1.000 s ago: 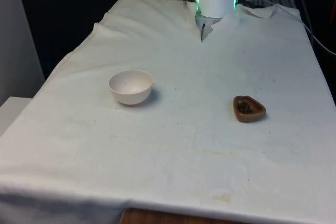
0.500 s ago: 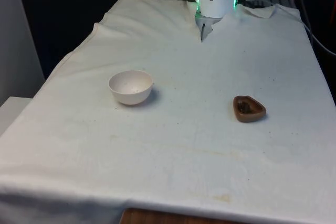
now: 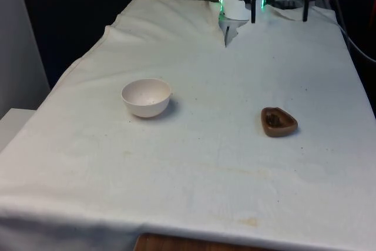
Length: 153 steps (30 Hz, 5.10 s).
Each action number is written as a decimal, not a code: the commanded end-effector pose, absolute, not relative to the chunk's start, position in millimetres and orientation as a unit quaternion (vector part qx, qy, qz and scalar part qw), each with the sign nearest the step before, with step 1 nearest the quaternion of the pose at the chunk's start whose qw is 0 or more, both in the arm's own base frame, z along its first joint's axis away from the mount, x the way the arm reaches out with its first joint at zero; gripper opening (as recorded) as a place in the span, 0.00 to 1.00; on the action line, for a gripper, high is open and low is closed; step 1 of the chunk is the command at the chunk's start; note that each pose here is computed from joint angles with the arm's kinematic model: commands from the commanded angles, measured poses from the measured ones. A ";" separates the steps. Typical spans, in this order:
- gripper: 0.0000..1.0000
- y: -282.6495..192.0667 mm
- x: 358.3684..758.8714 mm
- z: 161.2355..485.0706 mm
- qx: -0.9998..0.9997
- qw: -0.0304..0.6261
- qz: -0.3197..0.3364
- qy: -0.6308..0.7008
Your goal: Pour the coffee beans from the cup into the bowl.
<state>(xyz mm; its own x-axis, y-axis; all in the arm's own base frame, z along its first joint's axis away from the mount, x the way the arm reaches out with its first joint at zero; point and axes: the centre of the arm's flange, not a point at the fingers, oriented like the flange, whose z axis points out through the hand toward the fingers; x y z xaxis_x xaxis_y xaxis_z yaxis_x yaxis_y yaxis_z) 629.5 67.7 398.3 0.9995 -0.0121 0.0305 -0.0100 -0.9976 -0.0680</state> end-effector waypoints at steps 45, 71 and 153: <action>1.00 124.3 645.7 280.4 -0.996 0.042 -0.013 0.082; 1.00 138.2 660.4 248.1 -0.991 0.040 -0.017 0.130; 1.00 144.0 679.7 178.0 -0.968 -0.062 -0.048 0.237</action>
